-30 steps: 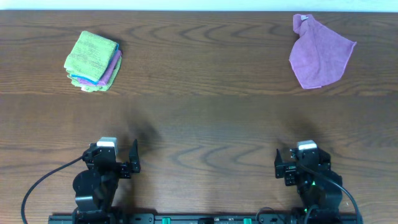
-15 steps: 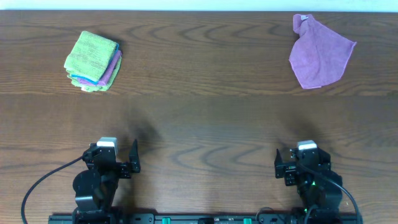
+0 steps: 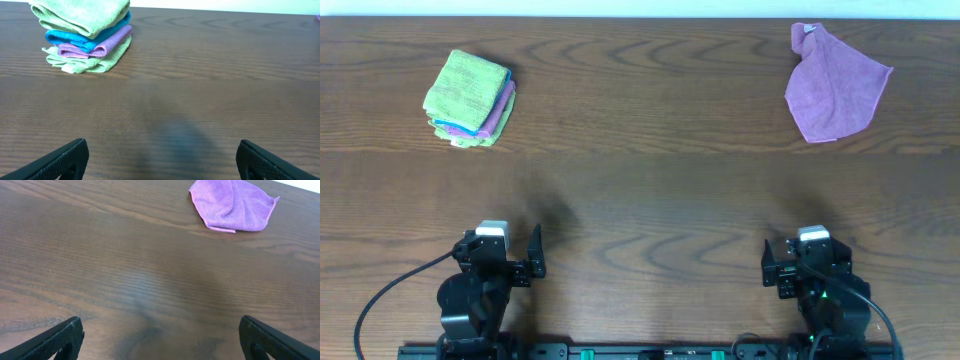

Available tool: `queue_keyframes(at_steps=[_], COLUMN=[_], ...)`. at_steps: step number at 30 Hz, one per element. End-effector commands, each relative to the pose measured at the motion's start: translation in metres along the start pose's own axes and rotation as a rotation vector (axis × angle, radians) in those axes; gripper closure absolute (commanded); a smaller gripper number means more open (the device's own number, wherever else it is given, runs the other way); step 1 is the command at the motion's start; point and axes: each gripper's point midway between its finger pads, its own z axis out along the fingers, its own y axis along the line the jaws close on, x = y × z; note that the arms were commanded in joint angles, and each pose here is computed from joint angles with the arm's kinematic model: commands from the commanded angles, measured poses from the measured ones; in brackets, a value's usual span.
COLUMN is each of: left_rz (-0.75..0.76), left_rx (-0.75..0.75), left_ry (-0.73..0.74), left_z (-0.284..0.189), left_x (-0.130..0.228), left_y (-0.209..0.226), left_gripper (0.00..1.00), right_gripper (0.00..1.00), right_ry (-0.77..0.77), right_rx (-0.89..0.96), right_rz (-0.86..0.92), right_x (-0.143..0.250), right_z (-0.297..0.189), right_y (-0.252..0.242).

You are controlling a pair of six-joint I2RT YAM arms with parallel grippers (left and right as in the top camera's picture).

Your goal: Fold the cloth

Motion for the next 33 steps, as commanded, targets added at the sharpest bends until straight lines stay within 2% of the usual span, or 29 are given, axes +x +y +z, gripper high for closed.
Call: queue_keyframes(at_steps=[1, 5, 10, 13, 16, 19, 22, 26, 27, 33], left_rz=[-0.005, -0.005, -0.005, -0.005, -0.005, -0.005, -0.005, -0.005, -0.005, -0.005], left_rx=[-0.001, -0.001, -0.001, -0.001, -0.001, -0.001, -0.001, -0.001, -0.001, -0.001], left_ry=[0.016, 0.016, 0.016, 0.016, 0.016, 0.016, 0.016, 0.016, 0.016, 0.016], left_z=[0.003, 0.003, 0.003, 0.003, 0.003, 0.003, 0.003, 0.003, 0.003, 0.003], left_x=[0.008, 0.008, 0.008, 0.008, 0.008, 0.008, 0.008, 0.008, 0.008, 0.008], left_y=[0.001, 0.001, 0.001, 0.001, 0.001, 0.001, 0.001, 0.001, 0.001, 0.001], left_gripper=[0.04, 0.04, 0.05, 0.05, 0.05, 0.05, 0.05, 0.05, 0.05, 0.05], right_gripper=[0.01, 0.01, 0.01, 0.01, 0.01, 0.01, 0.01, 0.01, 0.01, 0.01], right_ry=[-0.007, -0.019, -0.094, -0.150, -0.313, -0.371, -0.340, -0.252, -0.182, -0.004], right_rx=[0.014, -0.023, -0.290, -0.306, -0.327, -0.236, -0.149, -0.123, -0.109, -0.077], right_rz=[-0.009, 0.018, 0.424, 0.500, 0.553, 0.636, 0.674, 0.688, 0.680, 0.662], right_x=[-0.001, -0.003, -0.032, -0.048, -0.087, -0.100, -0.100, -0.106, -0.107, -0.122], right_z=[0.000, 0.000, -0.009, -0.011, -0.022, -0.018, 0.000, 0.030, 0.046, 0.095], right_y=[-0.003, 0.003, 0.042, 0.040, 0.032, 0.010, -0.004, -0.011, -0.013, -0.022])
